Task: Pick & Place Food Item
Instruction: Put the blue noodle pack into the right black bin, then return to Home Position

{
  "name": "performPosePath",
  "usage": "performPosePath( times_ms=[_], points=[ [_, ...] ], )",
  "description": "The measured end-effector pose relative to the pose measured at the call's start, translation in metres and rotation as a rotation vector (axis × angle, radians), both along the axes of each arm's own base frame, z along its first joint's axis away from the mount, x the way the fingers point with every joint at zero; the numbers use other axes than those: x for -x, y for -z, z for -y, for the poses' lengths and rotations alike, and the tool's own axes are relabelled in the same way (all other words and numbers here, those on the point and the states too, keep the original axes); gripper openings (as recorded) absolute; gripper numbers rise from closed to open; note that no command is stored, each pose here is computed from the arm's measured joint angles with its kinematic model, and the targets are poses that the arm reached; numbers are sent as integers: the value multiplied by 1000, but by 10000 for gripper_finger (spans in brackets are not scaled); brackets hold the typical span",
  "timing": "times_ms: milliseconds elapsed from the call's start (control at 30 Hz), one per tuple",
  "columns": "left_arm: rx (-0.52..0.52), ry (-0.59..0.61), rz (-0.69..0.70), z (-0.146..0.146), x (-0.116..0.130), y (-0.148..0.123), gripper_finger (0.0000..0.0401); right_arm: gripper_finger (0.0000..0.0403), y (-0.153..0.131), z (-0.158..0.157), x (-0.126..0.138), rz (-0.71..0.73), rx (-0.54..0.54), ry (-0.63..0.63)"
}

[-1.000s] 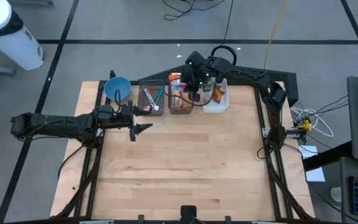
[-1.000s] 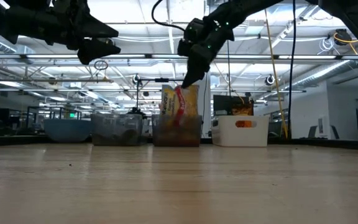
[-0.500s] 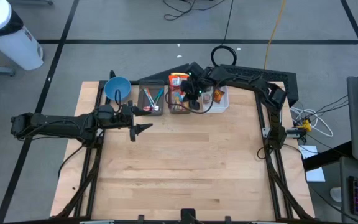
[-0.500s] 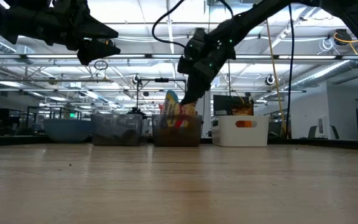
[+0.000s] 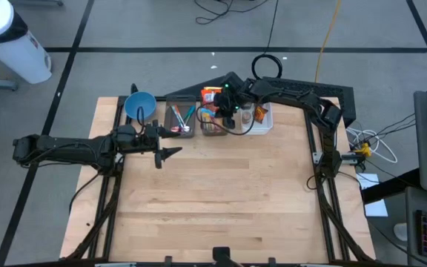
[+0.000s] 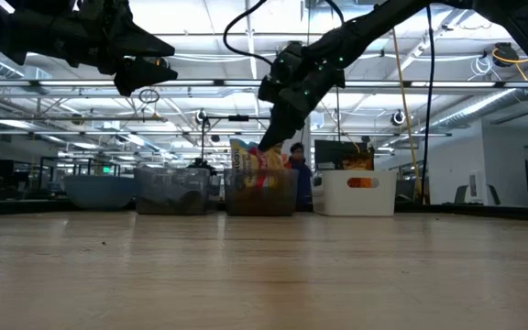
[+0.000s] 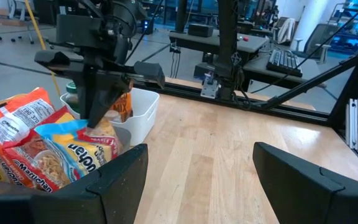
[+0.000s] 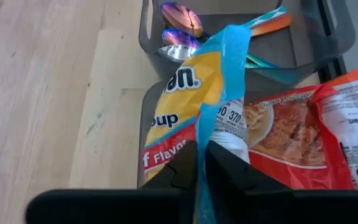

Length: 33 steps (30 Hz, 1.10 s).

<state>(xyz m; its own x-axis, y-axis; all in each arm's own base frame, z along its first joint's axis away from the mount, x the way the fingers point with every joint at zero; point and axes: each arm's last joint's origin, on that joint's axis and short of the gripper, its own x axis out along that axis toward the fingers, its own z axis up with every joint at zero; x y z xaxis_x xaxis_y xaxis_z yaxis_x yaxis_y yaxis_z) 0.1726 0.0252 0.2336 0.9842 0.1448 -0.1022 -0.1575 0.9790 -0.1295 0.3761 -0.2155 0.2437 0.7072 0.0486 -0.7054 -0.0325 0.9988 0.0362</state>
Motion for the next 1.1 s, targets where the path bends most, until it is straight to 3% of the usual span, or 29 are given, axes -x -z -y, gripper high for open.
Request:
performPosePath(
  times_ms=[300,467,633,767,867,1100],
  points=[
    [0,0,0,0,0,0,301,149,-3,2,2,2,5,15],
    [-24,-5,-2,0,0,0,301,196,-29,3,11,31,141,87],
    [-55,-16,35,-3,-1,-14,301,215,-68,-6,27,106,214,116],
    [-82,-54,36,-6,0,-26,297,211,-97,-17,46,154,199,153],
    [-92,-82,59,-9,6,-37,269,186,-108,-31,67,199,192,175],
    [-91,-108,63,-8,36,-44,123,71,-92,-74,134,383,199,225]
  ],
)
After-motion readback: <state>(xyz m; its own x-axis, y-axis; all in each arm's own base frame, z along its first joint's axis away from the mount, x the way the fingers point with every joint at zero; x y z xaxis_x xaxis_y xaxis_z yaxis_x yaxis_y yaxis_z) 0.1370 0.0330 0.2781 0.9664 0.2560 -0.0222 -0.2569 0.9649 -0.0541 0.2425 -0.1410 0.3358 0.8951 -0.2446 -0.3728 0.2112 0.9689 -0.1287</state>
